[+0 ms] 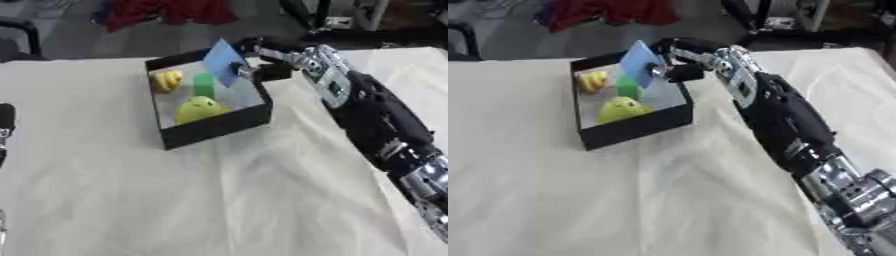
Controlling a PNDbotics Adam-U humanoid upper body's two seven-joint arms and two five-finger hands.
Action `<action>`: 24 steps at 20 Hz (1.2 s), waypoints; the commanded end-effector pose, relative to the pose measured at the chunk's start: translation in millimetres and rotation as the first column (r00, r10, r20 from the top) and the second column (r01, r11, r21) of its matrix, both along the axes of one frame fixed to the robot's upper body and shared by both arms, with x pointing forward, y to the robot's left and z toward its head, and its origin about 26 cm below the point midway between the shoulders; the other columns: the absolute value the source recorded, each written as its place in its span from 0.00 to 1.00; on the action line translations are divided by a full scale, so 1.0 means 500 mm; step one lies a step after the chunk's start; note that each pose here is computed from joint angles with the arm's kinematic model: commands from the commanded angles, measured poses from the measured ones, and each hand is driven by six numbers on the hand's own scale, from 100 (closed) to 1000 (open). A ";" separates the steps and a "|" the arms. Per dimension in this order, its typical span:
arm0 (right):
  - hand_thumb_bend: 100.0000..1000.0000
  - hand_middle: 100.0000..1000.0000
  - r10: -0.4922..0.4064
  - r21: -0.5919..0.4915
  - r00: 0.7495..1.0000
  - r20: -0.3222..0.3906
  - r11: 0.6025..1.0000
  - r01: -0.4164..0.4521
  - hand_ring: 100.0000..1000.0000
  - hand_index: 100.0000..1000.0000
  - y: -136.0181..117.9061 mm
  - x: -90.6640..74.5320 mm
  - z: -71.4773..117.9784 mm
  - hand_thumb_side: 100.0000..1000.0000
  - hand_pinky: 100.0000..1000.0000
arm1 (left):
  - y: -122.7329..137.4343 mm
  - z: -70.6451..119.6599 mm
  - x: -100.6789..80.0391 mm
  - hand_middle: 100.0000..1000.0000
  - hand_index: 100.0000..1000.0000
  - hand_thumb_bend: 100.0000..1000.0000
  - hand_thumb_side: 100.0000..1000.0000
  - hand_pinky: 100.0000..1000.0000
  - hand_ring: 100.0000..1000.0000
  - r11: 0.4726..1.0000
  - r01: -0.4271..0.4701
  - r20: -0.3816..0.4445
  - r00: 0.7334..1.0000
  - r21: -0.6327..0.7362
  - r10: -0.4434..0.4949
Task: Pick up objects on the table and place them in the box.
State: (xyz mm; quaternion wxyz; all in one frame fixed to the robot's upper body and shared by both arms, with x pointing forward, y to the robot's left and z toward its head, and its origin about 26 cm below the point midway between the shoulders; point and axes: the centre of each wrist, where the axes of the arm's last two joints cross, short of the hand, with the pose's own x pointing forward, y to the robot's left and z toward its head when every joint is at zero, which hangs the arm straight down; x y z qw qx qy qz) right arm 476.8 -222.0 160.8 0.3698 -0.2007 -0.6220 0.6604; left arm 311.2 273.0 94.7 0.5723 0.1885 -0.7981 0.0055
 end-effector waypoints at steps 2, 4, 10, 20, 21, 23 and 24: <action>0.00 0.99 0.040 -0.098 0.999 0.021 0.994 -0.038 0.95 1.00 -0.006 0.002 0.028 0.00 0.98 | 0.002 0.019 0.004 0.54 0.79 0.79 0.65 0.62 0.51 1.000 -0.002 0.032 0.999 0.007 0.002; 0.00 1.00 0.054 -0.136 0.999 0.007 0.989 -0.052 0.96 1.00 -0.007 0.003 0.027 0.00 0.99 | 0.002 0.019 0.004 0.54 0.79 0.79 0.65 0.62 0.51 1.000 -0.003 0.032 0.999 0.007 0.003; 0.00 1.00 0.053 -0.163 0.999 0.006 0.985 -0.051 0.96 1.00 -0.011 0.003 0.029 0.00 0.99 | 0.003 0.019 0.003 0.54 0.79 0.79 0.65 0.62 0.51 1.000 -0.004 0.032 0.999 0.007 0.004; 0.00 1.00 0.041 -0.159 0.999 0.013 0.987 -0.038 0.96 1.00 -0.014 0.004 0.026 0.00 0.98 | 0.003 0.019 0.003 0.54 0.79 0.79 0.65 0.62 0.50 1.000 -0.006 0.032 0.999 0.007 0.005; 0.00 0.99 0.041 -0.161 0.999 0.017 0.986 -0.038 0.95 1.00 -0.013 0.004 0.027 0.11 0.98 | 0.003 0.019 0.003 0.54 0.79 0.79 0.65 0.62 0.50 1.000 -0.006 0.032 0.999 0.007 0.005; 0.04 0.91 0.042 -0.162 0.999 0.031 0.986 -0.036 0.92 0.98 -0.013 0.003 0.030 0.51 0.97 | 0.003 0.019 0.004 0.54 0.79 0.79 0.65 0.62 0.50 1.000 -0.005 0.031 0.999 0.007 0.005; 0.12 0.85 0.043 -0.163 0.998 0.046 0.986 -0.035 0.91 0.95 -0.013 0.003 0.033 0.68 0.96 | 0.003 0.019 0.004 0.54 0.79 0.79 0.65 0.62 0.50 1.000 -0.005 0.032 0.999 0.007 0.005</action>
